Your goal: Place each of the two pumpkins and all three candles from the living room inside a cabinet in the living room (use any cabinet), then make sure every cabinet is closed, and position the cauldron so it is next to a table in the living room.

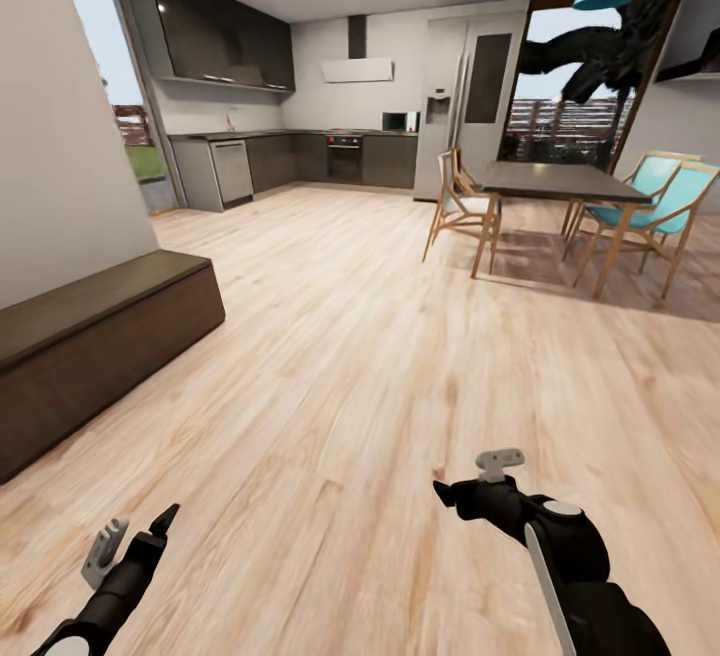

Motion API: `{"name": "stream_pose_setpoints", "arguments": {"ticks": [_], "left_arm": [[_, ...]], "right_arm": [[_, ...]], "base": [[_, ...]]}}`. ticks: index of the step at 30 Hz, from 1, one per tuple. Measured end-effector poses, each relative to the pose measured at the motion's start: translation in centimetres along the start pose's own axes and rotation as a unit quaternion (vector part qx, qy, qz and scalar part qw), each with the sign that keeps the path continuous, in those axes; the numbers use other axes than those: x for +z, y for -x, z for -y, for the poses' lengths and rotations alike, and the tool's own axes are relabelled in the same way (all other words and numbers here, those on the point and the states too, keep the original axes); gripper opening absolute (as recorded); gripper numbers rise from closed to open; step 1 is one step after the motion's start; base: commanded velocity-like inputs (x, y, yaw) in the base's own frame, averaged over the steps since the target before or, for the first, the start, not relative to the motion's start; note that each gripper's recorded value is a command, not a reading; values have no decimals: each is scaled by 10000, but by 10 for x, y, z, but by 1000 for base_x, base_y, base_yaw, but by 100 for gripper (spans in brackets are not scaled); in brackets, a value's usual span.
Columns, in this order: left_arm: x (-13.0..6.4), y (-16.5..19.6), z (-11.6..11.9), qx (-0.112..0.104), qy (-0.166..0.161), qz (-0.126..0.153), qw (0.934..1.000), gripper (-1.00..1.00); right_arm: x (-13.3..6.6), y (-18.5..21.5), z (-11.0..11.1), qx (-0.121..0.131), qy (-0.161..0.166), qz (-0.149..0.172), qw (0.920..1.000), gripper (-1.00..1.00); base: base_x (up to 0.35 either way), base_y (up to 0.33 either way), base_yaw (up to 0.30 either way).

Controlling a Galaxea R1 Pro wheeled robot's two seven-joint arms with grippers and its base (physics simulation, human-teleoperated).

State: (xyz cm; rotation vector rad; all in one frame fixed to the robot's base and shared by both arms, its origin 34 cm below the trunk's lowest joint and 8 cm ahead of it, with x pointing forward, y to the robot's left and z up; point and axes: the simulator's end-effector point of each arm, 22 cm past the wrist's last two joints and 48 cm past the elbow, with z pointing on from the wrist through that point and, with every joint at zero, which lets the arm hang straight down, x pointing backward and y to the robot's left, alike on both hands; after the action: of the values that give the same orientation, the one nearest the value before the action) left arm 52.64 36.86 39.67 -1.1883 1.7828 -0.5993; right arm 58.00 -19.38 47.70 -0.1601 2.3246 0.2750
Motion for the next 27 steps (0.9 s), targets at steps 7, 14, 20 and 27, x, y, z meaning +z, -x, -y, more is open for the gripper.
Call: {"name": "stream_pose_setpoints", "arguments": {"ticks": [7,14,20,27], "left_arm": [[-35,3,-16,106,24,55,9999,100],[-94,-6,-36,366,180,-13,9992,100],[-99,-4,-42,385,249,42,9989,100],[-100,-2,-43,383,266,54,9989,100]], "right_arm": [[-2,15,19,306,-138,-137,9993,100],[36,29,2,1773,723,-557,9799,100],[76,38,-4,2653,1203,20,9566,100],[81,39,-5,2872,1278,143,9492,100]], "base": [[287,-198,278],[284,-203,279],[281,-209,175],[280,-206,69]]}}
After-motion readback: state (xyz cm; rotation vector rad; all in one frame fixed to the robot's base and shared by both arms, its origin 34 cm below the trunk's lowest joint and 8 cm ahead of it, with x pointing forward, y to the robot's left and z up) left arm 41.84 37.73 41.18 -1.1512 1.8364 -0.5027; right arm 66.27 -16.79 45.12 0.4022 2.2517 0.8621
